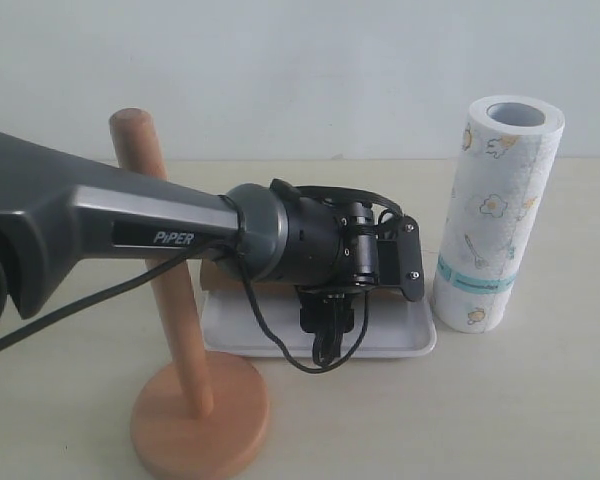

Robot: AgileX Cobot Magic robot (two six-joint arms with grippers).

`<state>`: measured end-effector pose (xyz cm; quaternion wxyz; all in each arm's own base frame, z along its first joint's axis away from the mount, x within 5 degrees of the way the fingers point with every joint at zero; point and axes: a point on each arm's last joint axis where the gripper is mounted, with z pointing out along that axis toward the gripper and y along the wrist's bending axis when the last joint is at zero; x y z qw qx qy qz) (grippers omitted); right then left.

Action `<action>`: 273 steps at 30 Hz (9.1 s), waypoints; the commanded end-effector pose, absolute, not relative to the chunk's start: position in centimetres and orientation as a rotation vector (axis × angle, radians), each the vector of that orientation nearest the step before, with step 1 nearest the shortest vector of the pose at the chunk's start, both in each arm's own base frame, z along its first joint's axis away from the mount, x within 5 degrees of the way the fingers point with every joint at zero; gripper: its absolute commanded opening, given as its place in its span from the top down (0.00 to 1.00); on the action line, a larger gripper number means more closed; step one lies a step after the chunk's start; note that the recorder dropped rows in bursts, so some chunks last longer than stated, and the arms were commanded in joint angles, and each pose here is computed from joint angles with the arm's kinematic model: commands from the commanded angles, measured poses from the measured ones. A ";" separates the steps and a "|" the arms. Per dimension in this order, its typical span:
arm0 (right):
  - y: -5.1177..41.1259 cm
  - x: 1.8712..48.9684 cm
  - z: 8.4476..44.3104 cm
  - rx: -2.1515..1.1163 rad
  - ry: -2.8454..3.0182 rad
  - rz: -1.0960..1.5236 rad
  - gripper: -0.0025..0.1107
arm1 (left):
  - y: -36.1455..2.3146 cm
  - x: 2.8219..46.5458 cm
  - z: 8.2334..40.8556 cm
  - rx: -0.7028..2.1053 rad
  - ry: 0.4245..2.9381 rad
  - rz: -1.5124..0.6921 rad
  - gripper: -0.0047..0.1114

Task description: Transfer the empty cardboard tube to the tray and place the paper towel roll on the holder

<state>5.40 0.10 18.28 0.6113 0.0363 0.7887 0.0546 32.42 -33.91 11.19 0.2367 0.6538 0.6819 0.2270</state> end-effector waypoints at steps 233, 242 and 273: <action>1.6 17.8 21.8 0.190 1.893 0.272 0.98 | -0.5 5.4 18.6 0.006 1.780 -0.105 0.92; 4.0 18.8 19.7 -0.032 1.990 0.365 0.98 | -0.5 5.4 18.6 0.006 1.780 -0.105 0.92; 5.9 19.0 22.0 -0.302 1.689 0.372 0.06 | -0.5 5.4 18.6 0.006 1.780 -0.105 0.92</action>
